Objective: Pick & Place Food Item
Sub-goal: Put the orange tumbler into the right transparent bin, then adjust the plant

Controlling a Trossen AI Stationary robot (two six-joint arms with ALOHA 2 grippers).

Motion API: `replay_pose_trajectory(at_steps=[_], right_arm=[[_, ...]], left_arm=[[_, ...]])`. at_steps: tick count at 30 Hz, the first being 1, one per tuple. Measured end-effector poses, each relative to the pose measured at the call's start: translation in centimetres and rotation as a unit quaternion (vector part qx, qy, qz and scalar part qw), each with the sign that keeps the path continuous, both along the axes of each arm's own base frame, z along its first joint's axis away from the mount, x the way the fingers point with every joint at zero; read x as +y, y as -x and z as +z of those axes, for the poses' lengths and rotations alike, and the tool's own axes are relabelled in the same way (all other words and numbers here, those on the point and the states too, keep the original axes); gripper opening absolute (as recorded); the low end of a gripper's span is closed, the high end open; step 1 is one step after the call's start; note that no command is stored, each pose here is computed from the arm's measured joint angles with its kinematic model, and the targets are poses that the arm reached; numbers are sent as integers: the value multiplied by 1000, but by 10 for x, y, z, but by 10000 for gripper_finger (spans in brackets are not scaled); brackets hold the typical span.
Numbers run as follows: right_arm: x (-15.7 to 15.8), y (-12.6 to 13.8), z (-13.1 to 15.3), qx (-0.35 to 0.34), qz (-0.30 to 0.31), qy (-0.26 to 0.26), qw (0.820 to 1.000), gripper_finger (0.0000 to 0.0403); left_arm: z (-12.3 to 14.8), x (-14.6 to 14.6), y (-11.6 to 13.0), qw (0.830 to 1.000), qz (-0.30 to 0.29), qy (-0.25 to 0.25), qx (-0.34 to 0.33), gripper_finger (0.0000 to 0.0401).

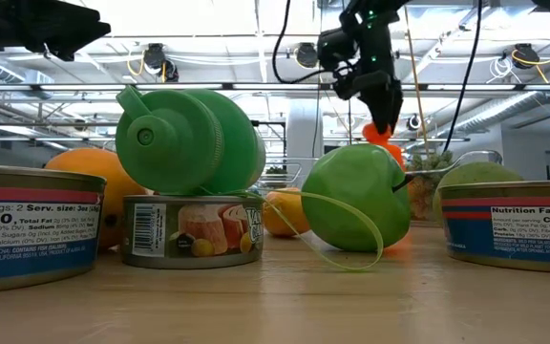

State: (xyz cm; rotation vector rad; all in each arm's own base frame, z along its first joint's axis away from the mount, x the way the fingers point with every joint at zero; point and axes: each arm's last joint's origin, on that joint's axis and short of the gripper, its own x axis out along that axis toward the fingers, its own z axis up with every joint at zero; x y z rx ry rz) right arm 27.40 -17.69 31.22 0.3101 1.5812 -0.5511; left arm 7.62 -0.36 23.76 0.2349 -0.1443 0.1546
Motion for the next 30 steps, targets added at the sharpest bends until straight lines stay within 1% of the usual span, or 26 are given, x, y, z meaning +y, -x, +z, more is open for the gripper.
replay_pose_trajectory(at_steps=[2,4,7,9,11,13,16,19,23,27,30], right_arm=[[4,6,8,-3,0,5,1000,336],[8,15,19,-3,-1,26,1000,338],[11,28,35,-1,-13,80,997,335],[12,39,46,-7,-33,110,993,332],[10,50,54,-21,-55,123,991,330],[5,62,54,-22,-77,123,989,330],[-5,76,44,-12,-112,118,987,330],[-18,88,25,-9,-136,119,983,330],[-36,92,-7,-21,-161,130,978,329],[-46,96,-32,-45,-181,136,973,329],[-50,101,-45,-66,-198,117,971,329]], left_arm=[[0,0,0,1000,0,0,0,214],[0,0,0,1000,0,0,0,214],[0,0,0,1000,0,0,0,214],[0,0,0,1000,0,0,0,214],[0,0,0,1000,0,0,0,214],[0,0,0,1000,0,0,0,214],[0,0,0,1000,0,0,0,214],[0,0,0,1000,0,0,0,214],[0,0,0,1000,0,0,0,214],[0,0,0,1000,0,0,0,214],[0,0,0,1000,0,0,0,214]])
